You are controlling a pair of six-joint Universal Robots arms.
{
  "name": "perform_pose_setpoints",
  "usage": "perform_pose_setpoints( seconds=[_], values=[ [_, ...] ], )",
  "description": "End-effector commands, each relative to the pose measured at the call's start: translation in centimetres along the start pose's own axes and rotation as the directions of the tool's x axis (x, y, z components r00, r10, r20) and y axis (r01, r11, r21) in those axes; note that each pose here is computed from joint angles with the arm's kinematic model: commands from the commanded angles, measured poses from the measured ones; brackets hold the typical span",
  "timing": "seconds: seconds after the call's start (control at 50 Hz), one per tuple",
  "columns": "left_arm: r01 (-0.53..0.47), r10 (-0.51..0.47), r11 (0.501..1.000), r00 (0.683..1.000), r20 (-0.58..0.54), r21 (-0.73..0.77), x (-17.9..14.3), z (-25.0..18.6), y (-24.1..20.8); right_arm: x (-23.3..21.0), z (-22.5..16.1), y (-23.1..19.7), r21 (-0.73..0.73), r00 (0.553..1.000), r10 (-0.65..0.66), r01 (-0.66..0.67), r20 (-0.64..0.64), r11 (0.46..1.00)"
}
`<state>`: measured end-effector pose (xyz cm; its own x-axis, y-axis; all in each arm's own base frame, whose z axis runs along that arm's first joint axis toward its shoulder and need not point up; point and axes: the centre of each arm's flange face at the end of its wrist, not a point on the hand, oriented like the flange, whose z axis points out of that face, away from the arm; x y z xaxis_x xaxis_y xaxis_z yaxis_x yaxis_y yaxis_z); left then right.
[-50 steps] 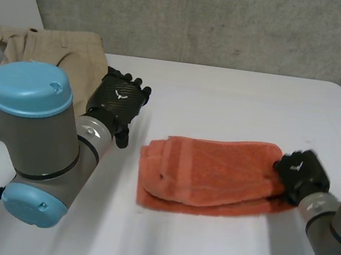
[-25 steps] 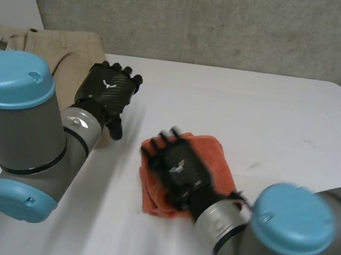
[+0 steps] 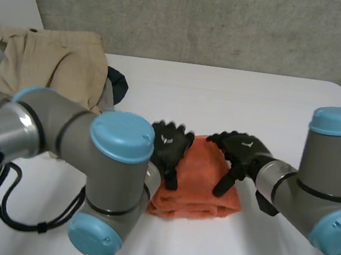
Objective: Fold the laundry.
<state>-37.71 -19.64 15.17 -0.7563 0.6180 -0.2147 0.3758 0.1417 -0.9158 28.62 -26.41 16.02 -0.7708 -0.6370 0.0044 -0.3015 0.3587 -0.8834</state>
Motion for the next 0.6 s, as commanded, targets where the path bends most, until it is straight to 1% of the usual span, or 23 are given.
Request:
perform_pose_setpoints(
  seconds=[0.02,0.06,0.08,0.18,0.22,0.26,0.34,0.36,0.42,0.44,0.48,0.52,0.58,0.6],
  values=[
    [-0.08,0.088,0.985,0.995,0.047,-0.154,-0.3,0.1,3.0,0.3,1.9,1.9,-0.078,1.0,0.0,0.001,0.006,0.997],
    [-0.104,0.113,0.98,0.993,0.043,-0.167,-0.4,0.1,3.1,0.3,1.9,1.8,-0.075,1.0,-0.007,0.007,0.006,0.997],
    [-0.131,0.14,0.975,0.989,0.042,-0.179,-0.5,0.0,3.1,0.3,1.9,1.8,-0.075,1.0,-0.016,0.017,0.008,0.997],
    [-0.164,0.175,0.971,0.983,0.053,-0.174,-1.3,0.0,2.5,0.3,1.7,1.7,-0.075,0.998,-0.061,0.062,0.008,0.995],
    [-0.159,0.17,0.974,0.984,0.059,-0.159,-1.6,-0.1,1.8,0.6,1.3,1.3,-0.065,0.998,-0.066,0.066,0.001,0.996],
    [-0.148,0.156,0.982,0.985,0.07,-0.114,-2.1,-0.7,0.1,0.7,0.8,0.7,-0.042,0.998,-0.069,0.069,-0.01,0.997],
    [-0.127,0.128,0.992,0.988,0.086,-0.018,-2.7,-1.8,-3.1,0.6,-1.4,-1.1,0.052,0.995,-0.079,0.082,-0.053,0.995],
    [-0.124,0.124,0.992,0.989,0.08,-0.002,-2.7,-2.0,-3.5,0.9,-2.2,-1.7,0.097,0.993,-0.075,0.084,-0.096,0.992],
    [-0.118,0.116,0.991,0.993,0.026,0.065,-2.6,-2.6,-5.3,1.8,-3.0,-1.8,0.128,0.985,-0.023,0.045,-0.17,0.991],
    [-0.114,0.114,0.99,0.993,0.008,0.08,-2.6,-2.8,-5.6,2.5,-3.4,-1.2,0.118,0.978,0.022,0.003,-0.21,0.993],
    [-0.104,0.11,0.987,0.993,-0.042,0.124,-2.9,-3.2,-6.7,3.1,-3.7,-0.3,0.094,0.971,0.062,-0.041,-0.233,0.995],
    [-0.096,0.108,0.985,0.991,-0.077,0.146,-3.3,-3.3,-7.2,3.1,-4.1,1.4,0.051,0.969,0.101,-0.092,-0.225,0.995],
    [-0.077,0.106,0.979,0.982,-0.153,0.188,-4.1,-3.6,-8.1,2.5,-4.4,2.9,0.008,0.974,0.119,-0.12,-0.191,0.993],
    [-0.072,0.108,0.978,0.978,-0.177,0.198,-4.2,-3.7,-8.3,2.0,-4.5,3.9,-0.016,0.979,0.124,-0.129,-0.16,0.992]
  ],
)
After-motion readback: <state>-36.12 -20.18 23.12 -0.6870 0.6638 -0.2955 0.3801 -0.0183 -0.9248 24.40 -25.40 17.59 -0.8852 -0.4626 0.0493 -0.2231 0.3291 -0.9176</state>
